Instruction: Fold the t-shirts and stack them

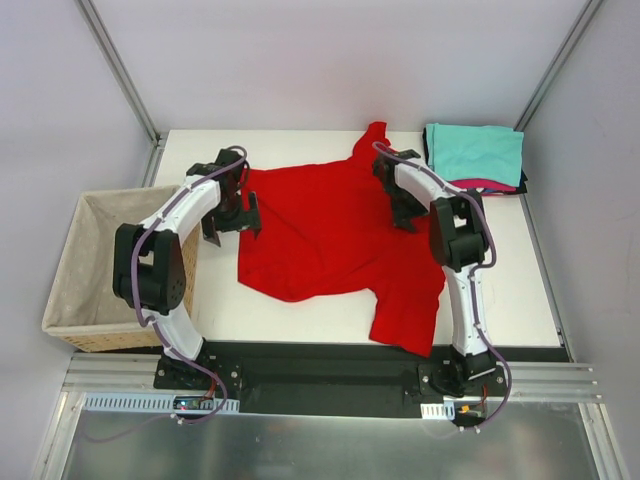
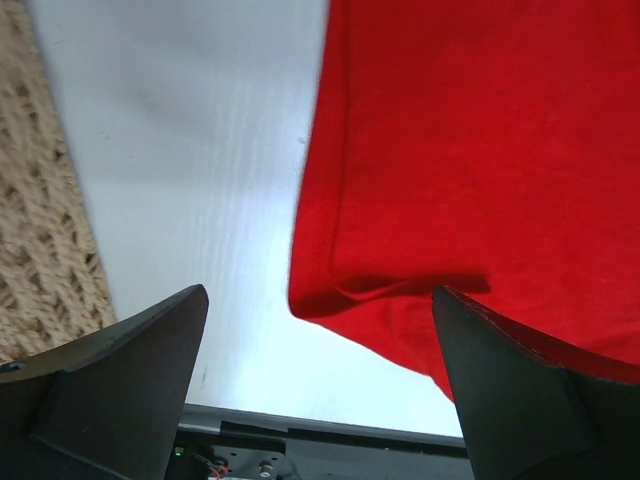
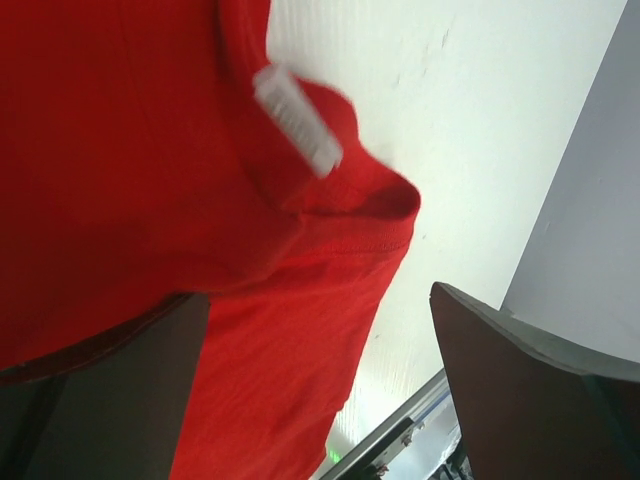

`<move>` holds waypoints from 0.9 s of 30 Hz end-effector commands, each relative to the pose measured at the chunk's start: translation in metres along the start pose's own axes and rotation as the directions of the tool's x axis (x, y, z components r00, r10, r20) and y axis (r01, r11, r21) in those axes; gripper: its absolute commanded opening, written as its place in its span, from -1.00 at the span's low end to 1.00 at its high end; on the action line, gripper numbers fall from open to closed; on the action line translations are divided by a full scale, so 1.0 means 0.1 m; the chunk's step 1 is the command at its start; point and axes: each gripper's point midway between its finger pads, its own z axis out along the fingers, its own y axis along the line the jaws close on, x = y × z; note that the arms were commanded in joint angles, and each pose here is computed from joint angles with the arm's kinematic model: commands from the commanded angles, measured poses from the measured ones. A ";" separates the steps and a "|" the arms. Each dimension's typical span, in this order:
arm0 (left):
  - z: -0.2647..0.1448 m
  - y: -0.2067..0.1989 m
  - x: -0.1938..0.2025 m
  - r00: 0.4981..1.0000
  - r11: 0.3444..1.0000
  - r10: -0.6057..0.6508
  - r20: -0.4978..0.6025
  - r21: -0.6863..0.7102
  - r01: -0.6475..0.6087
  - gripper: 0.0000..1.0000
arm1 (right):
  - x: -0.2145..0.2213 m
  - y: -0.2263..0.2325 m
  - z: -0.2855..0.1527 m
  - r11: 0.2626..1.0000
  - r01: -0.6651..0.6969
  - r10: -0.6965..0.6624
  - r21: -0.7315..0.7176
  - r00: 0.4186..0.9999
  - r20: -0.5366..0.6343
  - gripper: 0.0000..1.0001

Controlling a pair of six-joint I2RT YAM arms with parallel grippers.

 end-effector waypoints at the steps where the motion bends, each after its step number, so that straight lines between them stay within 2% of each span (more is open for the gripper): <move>1: -0.41 -0.44 -0.04 0.997 0.984 0.042 0.066 0.170 -0.053 0.90 | 0.15 -0.15 -0.51 0.996 -0.042 0.049 -0.084 0.996 0.081 0.94; 3: -0.54 -0.58 -0.01 0.995 0.969 0.063 0.073 0.236 -0.079 0.91 | 0.14 -0.20 -0.77 0.982 -0.089 0.115 -0.165 0.981 0.156 0.93; 5: -0.60 -0.74 0.07 0.996 0.946 0.073 0.057 0.313 -0.087 0.91 | 0.25 -0.09 -0.87 0.972 -0.070 0.114 -0.223 0.975 0.190 0.93; 9: -0.58 -1.02 0.30 0.995 0.892 0.096 -0.002 0.443 -0.085 0.84 | 0.37 -0.13 -1.03 0.966 -0.065 0.124 -0.249 0.966 0.227 0.93; 14: -0.25 -0.93 0.60 0.993 0.923 0.083 -0.078 0.381 -0.048 0.55 | 0.53 -0.22 -0.98 0.979 -0.051 0.096 -0.197 0.970 0.224 0.94; 16: -0.12 -0.87 0.70 0.991 0.934 0.072 -0.113 0.357 -0.027 0.45 | 0.56 -0.21 -0.98 0.977 -0.054 0.102 -0.207 0.969 0.227 0.94; 17: -0.08 -0.86 0.72 0.990 0.936 0.070 -0.124 0.351 -0.022 0.33 | 0.57 -0.23 -1.01 0.974 -0.064 0.117 -0.219 0.965 0.236 0.94; 20: 0.02 -0.84 0.78 0.987 0.943 0.066 -0.146 0.333 -0.014 0.20 | 0.61 -0.25 -1.00 0.973 -0.071 0.124 -0.222 0.964 0.235 0.94; 27: 0.15 -0.87 0.83 0.981 0.950 0.075 -0.179 0.313 -0.016 0.12 | 0.66 -0.26 -0.99 0.972 -0.075 0.128 -0.221 0.963 0.235 0.94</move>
